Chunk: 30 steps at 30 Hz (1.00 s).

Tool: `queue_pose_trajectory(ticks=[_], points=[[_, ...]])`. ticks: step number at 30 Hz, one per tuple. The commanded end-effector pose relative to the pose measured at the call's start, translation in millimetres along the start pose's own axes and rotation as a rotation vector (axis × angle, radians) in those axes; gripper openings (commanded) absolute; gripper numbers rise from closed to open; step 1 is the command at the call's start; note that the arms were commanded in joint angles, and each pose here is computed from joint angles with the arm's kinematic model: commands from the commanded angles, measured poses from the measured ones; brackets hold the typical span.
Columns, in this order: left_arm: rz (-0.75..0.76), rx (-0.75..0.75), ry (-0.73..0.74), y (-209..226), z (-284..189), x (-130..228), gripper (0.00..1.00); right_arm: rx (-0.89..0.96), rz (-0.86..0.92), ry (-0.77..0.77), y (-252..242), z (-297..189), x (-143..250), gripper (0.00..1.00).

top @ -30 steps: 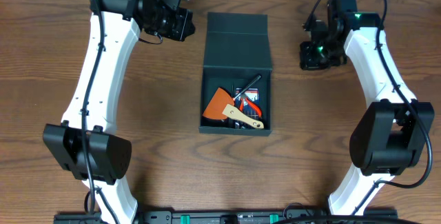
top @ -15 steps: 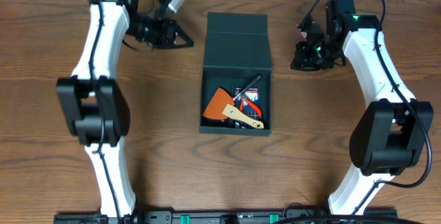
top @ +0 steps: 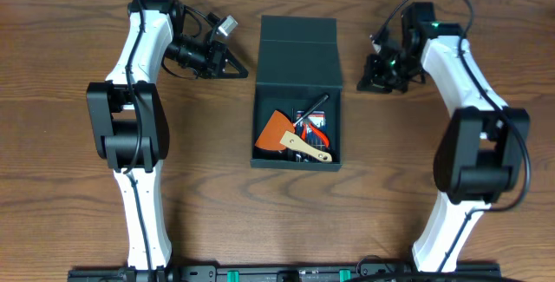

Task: Pack container
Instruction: 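Move both grippers to the box lid's top corners, then grasp the lid edge with both grippers and raise it upright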

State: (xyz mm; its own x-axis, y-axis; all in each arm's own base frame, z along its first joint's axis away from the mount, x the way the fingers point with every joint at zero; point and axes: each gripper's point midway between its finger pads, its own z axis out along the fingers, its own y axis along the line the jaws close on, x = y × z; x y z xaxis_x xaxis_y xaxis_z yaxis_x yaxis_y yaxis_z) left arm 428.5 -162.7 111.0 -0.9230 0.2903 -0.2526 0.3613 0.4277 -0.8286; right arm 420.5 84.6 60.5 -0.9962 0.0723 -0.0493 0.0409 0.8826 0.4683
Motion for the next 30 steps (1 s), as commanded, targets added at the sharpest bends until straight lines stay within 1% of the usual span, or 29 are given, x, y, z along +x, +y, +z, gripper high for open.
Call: queue_pose_trajectory(ticks=[1,4,8,13,20,24,30], points=[[0.014,-0.038,0.027,11,2,5,0.06,-0.063,0.056,0.055,-1,22,5,0.01],[0.017,-0.060,0.026,15,2,3,0.06,-0.061,0.070,0.068,-7,29,6,0.01],[-0.018,-0.114,0.015,28,2,-2,0.06,-0.062,0.075,0.054,-11,28,2,0.01],[-0.038,-0.117,0.010,42,8,-4,0.06,-0.033,0.100,0.034,-21,26,-3,0.01],[-0.097,-0.096,0.057,65,32,7,0.06,-0.032,0.112,-0.001,-22,26,-12,0.01],[-0.097,-0.090,0.077,68,43,10,0.06,-0.060,0.115,-0.024,-18,26,-19,0.01],[-0.080,-0.098,0.065,69,50,3,0.06,-0.098,0.129,-0.041,-12,28,-24,0.01]])
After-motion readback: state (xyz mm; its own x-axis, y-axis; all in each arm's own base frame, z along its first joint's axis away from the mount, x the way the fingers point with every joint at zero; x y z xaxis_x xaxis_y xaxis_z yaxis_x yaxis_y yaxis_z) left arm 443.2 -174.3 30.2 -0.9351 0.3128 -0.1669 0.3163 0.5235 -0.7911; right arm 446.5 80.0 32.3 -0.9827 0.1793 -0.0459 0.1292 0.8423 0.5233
